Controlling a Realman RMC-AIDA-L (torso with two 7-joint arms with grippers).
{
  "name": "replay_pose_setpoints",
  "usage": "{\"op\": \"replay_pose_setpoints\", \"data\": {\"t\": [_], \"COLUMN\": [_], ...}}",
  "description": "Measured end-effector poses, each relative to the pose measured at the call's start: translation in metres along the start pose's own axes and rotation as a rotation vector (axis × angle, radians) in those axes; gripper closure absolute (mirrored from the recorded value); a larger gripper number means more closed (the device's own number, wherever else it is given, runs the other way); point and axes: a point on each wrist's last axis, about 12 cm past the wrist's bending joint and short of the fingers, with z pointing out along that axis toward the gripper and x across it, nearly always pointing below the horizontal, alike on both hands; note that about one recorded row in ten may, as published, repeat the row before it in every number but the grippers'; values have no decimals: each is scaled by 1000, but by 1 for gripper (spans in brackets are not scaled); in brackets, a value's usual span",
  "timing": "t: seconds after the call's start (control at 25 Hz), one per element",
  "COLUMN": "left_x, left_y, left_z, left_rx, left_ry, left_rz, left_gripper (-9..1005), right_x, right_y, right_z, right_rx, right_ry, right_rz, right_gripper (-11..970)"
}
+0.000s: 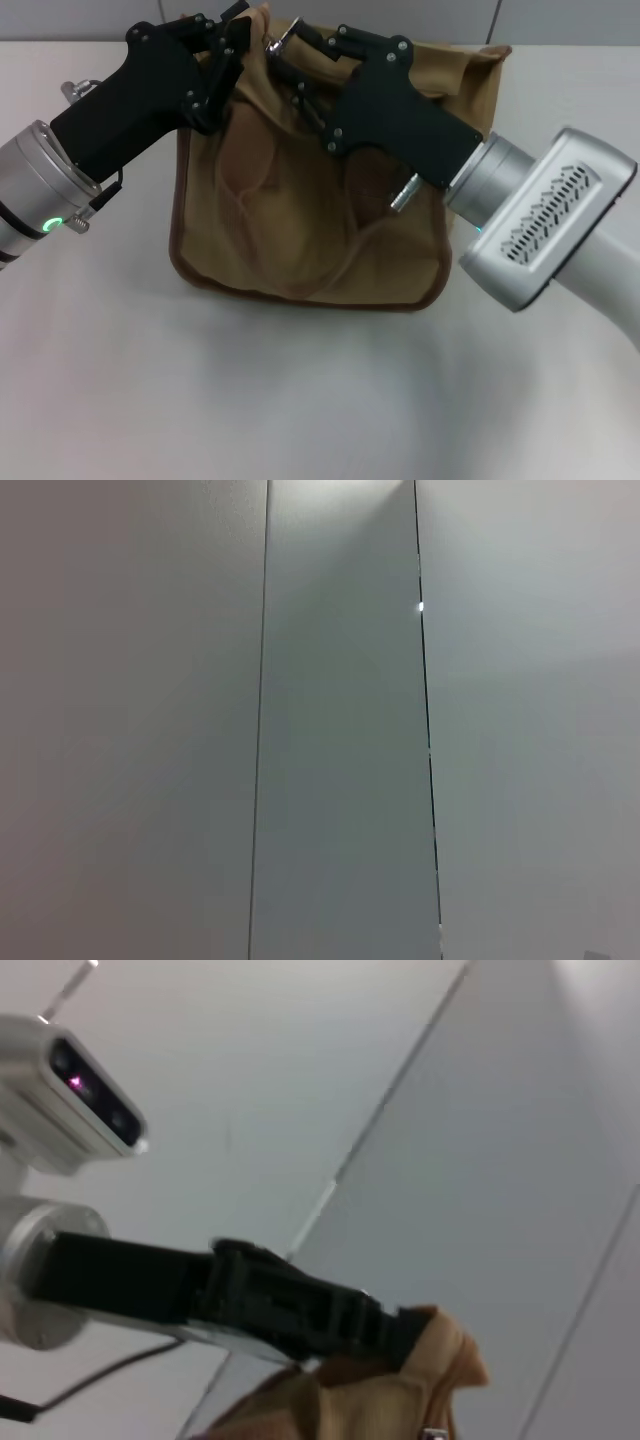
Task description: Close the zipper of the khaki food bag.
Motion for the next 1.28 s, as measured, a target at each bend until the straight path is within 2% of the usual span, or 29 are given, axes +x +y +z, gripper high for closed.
{"op": "replay_pose_setpoints", "data": {"t": [0.36,0.84,1.0,1.28], "left_x": [0,1,1,1], "left_y": [-1,-1,-1,-1], "left_z": [-2,-3,-4,-3], "left_rx": [-1,-5,-5,-4], "left_ry": [-3,-2,-2,-2], "left_rz": [-3,-5,-5,-4], "left_gripper": [919,914,912,909], "right_x": [-4,-5,-7,-6], "right_y": [6,9,13,13], "right_z": [-10,1,2,2], "right_rx": [8,-36,-46,-8], "right_ry": [-40,-31,-38,-19], "right_rz": [18,10,-43,-53], "right_gripper": [666,665,665,664]}}
